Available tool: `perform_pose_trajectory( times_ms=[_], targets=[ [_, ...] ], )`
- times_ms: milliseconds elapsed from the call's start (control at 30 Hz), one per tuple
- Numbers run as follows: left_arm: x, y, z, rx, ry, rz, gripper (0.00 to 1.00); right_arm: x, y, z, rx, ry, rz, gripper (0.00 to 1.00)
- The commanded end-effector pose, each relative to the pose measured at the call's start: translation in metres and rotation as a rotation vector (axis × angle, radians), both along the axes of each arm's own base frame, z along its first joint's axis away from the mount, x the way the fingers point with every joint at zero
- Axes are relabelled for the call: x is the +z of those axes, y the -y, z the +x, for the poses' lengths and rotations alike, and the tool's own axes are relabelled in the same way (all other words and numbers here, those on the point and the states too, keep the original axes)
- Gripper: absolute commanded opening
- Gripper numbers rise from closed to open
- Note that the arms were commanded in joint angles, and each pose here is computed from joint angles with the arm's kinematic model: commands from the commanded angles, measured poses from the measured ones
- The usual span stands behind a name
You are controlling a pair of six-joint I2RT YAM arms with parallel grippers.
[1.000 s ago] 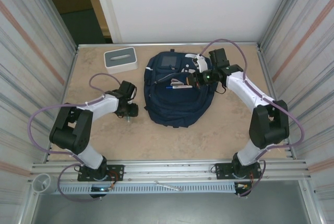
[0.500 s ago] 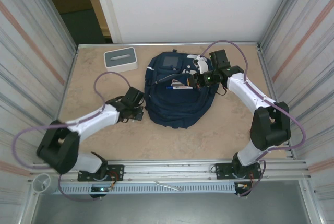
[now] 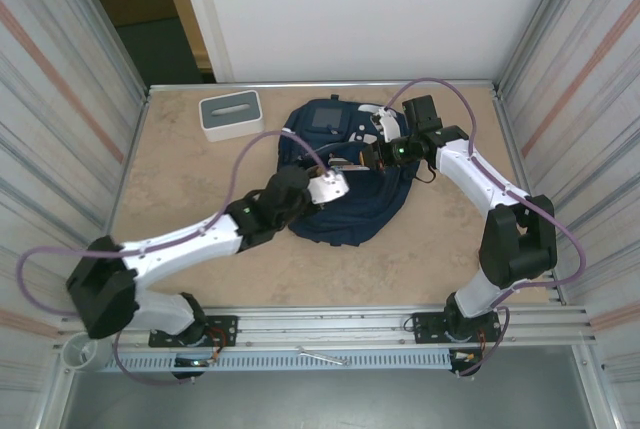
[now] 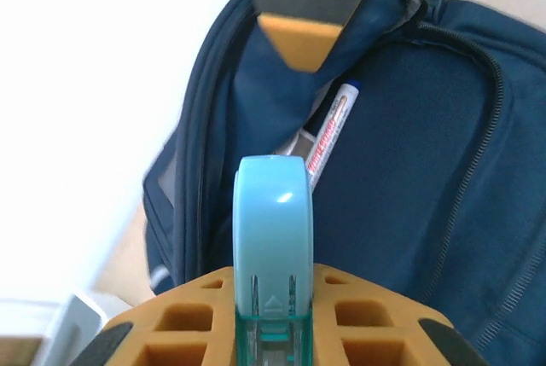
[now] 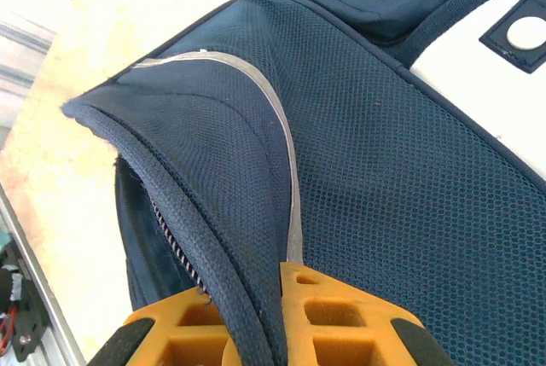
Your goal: Pack the student bag
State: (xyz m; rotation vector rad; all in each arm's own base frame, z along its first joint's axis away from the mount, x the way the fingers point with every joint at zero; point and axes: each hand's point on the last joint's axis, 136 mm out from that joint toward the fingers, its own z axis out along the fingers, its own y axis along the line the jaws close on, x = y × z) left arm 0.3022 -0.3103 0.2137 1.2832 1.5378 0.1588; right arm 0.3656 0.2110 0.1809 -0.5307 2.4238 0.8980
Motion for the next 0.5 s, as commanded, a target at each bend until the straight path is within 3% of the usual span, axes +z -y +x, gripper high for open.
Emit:
perform_pose_trajectory(
  times_ms=[0, 100, 267, 467],
  targets=[
    [0.008, 0.021, 0.027, -0.079, 0.189, 0.222, 0.08, 0.021, 0.005, 0.001, 0.002, 0.030, 0.024, 0.04],
    [-0.018, 0.032, 0.050, -0.099, 0.159, 0.335, 0.14, 0.019, 0.004, 0.002, 0.004, 0.022, 0.026, 0.04],
    [-0.023, 0.027, 0.079, 0.013, 0.135, 0.342, 0.50, 0.018, 0.006, 0.001, -0.001, 0.020, 0.024, 0.04],
    [-0.001, 0.015, 0.036, -0.006, 0.003, 0.074, 0.64, 0.014, 0.007, 0.003, -0.008, 0.015, 0.015, 0.04]
  ],
)
